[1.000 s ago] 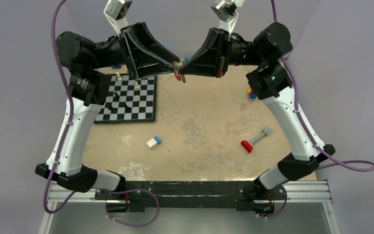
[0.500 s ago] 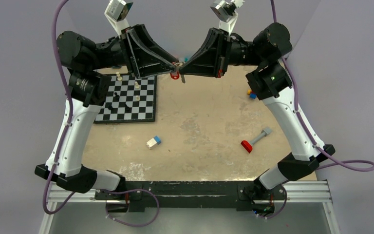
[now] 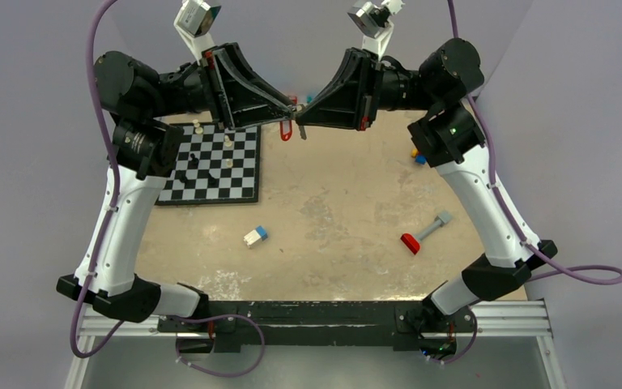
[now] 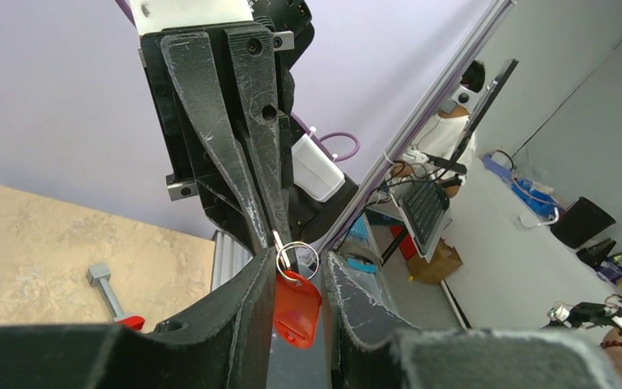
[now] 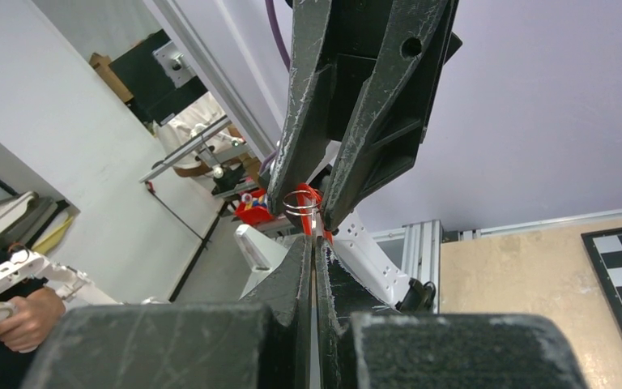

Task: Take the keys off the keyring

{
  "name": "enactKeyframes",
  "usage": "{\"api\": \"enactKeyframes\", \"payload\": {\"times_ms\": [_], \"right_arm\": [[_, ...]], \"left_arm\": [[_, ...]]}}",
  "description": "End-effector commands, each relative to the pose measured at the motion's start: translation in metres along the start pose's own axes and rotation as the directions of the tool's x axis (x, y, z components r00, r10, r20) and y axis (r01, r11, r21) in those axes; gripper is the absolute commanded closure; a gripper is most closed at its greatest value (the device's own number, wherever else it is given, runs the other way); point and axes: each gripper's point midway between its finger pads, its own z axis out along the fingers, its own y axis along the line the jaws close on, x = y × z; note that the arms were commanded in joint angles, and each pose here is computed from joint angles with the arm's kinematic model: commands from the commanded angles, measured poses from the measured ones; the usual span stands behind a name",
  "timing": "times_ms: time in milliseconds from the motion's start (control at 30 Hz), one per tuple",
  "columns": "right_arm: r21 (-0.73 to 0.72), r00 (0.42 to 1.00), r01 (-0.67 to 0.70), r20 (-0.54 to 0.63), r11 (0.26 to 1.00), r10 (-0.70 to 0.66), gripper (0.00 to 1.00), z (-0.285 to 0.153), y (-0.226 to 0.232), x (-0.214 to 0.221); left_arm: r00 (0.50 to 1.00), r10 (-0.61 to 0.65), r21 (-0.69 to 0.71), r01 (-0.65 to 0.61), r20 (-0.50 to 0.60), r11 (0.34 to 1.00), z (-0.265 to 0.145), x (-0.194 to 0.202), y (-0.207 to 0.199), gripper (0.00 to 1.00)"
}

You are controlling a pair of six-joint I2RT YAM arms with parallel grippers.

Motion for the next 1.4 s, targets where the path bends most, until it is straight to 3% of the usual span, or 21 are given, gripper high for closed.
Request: {"api": "enactKeyframes", "payload": {"times_ms": [0,600,1367], "right_arm": [[0.007,0.999,0.034,0.028,0.999,-0.035,1.0,-0.002,0.014,-0.006],[0.012,0.999,0.038,0.034,0.999,-0.039,1.0,-0.001,0.015,-0.006],[0.087,0.997,0.072,0.015,0.994,-0.074,1.0,0.001,0.009,-0.011]], "left_arm": [[0.998,0.056,0.016,-0.056,0.014,0.998,-0.002,-0.002,-0.017,0.71],[0.998,0.056,0.006,-0.056,0.018,0.998,-0.003,-0.002,-0.019,1.0],[0.998,-0.018,-0.022,0.019,0.054,1.0,-0.003,-0.012,-0.031,1.0]]}}
